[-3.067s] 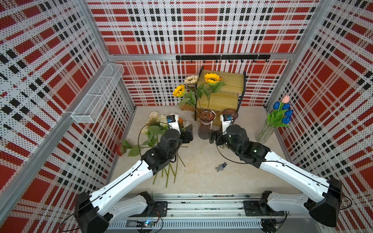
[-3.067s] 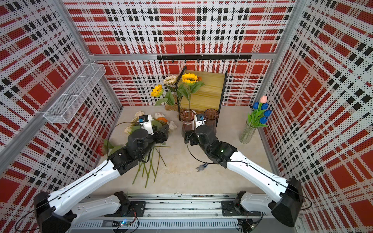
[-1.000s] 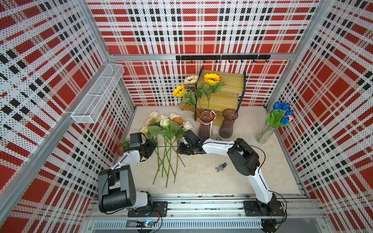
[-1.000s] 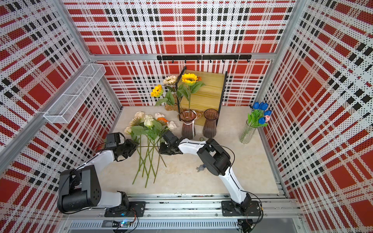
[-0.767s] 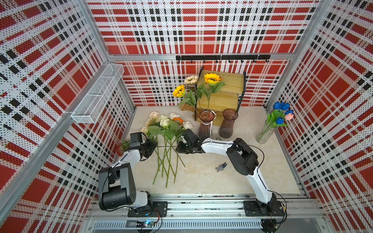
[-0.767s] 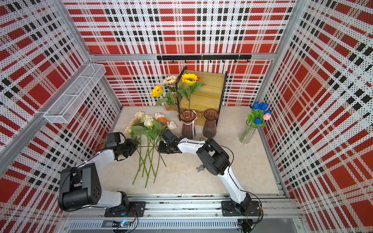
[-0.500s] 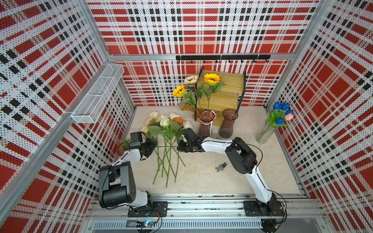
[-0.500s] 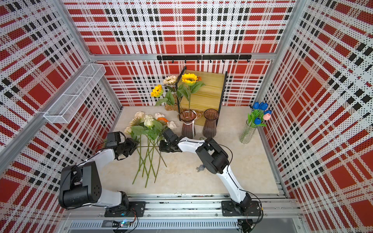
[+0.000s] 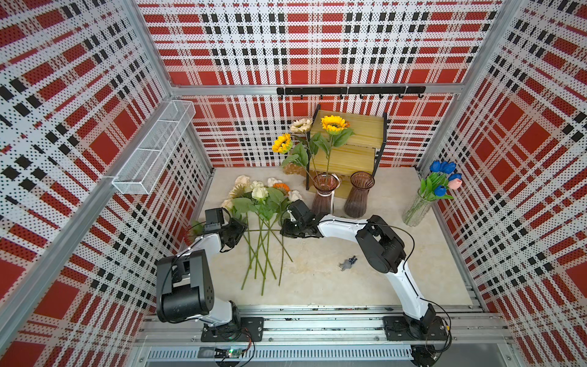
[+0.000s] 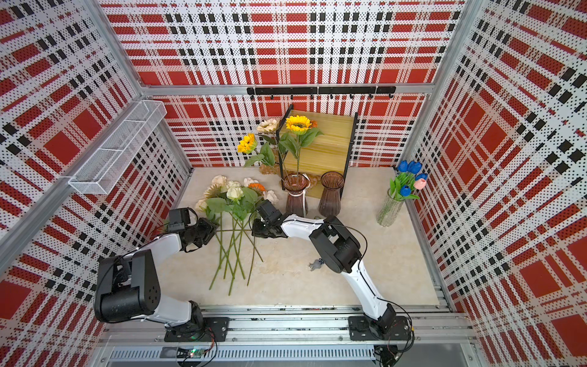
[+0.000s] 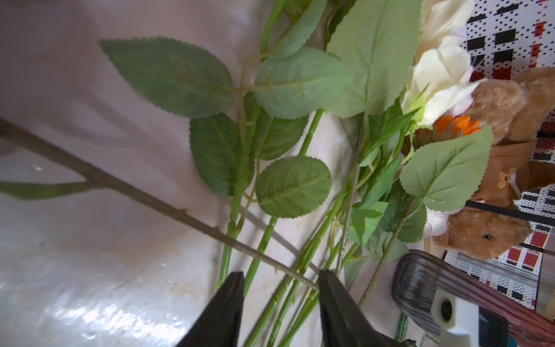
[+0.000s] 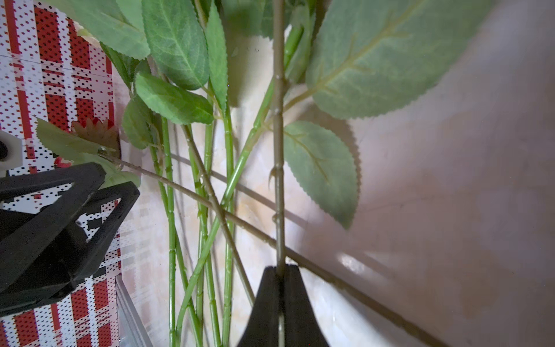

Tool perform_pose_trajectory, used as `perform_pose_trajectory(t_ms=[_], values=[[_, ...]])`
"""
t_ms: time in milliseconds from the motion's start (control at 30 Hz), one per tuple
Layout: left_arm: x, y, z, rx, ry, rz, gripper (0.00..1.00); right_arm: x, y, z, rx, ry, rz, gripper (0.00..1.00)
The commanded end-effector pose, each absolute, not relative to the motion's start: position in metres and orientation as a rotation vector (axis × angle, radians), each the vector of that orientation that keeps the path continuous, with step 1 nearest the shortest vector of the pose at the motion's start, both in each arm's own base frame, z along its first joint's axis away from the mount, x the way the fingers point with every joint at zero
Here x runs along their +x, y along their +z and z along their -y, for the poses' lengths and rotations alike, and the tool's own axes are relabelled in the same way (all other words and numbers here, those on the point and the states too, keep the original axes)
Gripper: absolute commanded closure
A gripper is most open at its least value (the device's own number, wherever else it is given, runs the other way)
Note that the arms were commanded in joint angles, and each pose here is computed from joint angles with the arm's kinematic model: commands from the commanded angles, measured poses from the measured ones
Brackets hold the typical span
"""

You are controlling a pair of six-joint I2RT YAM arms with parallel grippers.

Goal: Arrange the flowers in different vases according to their variety
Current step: Pick up the flower at the center of the board.

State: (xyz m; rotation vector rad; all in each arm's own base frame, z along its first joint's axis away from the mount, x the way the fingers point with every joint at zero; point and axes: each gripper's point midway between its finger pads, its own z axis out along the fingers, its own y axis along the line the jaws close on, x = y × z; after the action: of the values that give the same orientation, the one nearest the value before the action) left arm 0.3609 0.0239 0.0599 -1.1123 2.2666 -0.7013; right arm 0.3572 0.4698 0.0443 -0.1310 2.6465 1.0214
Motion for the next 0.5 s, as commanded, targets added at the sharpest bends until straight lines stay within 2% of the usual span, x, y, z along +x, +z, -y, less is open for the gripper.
perform_pose_trajectory(t_ms=[0,467], values=[[0.369,0.064,-0.034,-1.128,-0.7,-2.218,0.55,0.357,0.095,-0.469,-0.173,1.036,-2.548,1.0],[0.373,0.046,-0.029,-1.166,-0.744,-2.234,0.62,0.337,0.135,-0.471,-0.226,1.034,-2.484,1.0]])
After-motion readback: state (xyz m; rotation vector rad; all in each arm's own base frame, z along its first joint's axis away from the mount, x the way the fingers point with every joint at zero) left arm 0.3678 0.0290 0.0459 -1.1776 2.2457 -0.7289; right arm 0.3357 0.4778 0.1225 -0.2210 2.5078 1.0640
